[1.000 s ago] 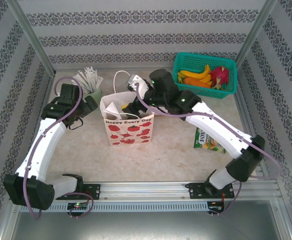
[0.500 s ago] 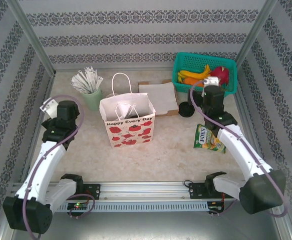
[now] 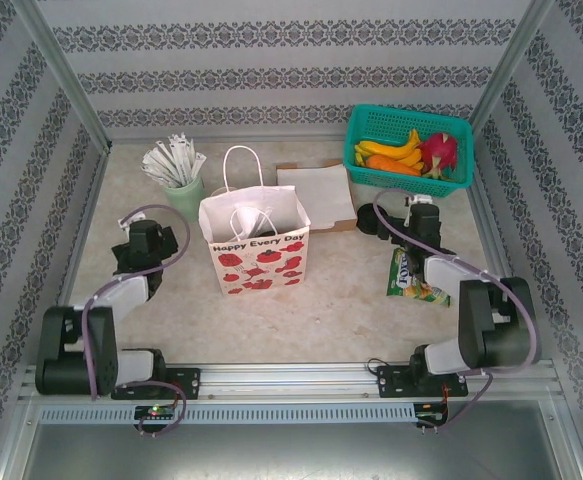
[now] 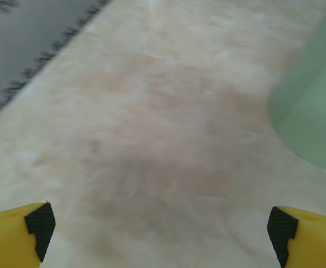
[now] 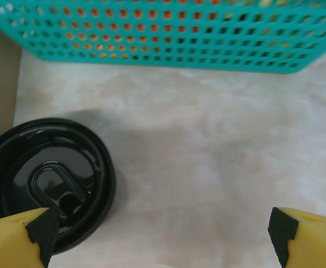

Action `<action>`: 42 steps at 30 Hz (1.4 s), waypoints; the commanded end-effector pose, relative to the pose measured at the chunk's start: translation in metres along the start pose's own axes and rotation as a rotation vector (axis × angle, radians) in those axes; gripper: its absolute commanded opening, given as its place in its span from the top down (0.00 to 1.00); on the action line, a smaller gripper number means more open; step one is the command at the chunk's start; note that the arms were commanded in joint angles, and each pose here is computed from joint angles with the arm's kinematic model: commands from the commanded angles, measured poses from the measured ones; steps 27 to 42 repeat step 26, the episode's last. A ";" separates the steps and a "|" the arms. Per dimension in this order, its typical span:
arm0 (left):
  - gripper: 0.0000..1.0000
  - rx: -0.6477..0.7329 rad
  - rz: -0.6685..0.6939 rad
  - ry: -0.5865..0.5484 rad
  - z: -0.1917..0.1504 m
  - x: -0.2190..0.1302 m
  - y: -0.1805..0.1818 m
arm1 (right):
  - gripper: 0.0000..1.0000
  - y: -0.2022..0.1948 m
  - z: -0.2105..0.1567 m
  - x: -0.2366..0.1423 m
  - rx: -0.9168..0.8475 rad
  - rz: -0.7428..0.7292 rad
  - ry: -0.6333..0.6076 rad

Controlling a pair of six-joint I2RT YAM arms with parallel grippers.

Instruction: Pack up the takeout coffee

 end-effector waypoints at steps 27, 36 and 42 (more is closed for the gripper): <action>0.01 0.194 -0.374 -0.125 -0.013 0.018 -0.059 | 0.02 0.000 0.006 -0.003 -0.061 0.030 -0.313; 0.01 0.194 -0.374 -0.125 -0.013 0.018 -0.059 | 0.02 0.000 0.006 -0.003 -0.061 0.030 -0.313; 0.01 0.194 -0.374 -0.125 -0.013 0.018 -0.059 | 0.02 0.000 0.006 -0.003 -0.061 0.030 -0.313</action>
Point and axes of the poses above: each hand's point on the last joint's axis, 136 mm out from that joint toward the fingers, its own x axis out along the fingers, its own y axis along the line the jaws close on, z = x × y, the point moved 6 cm from there along -x, back along the fingers, and after that the axes turned 13 degrees about -x, right-handed, at the moved point
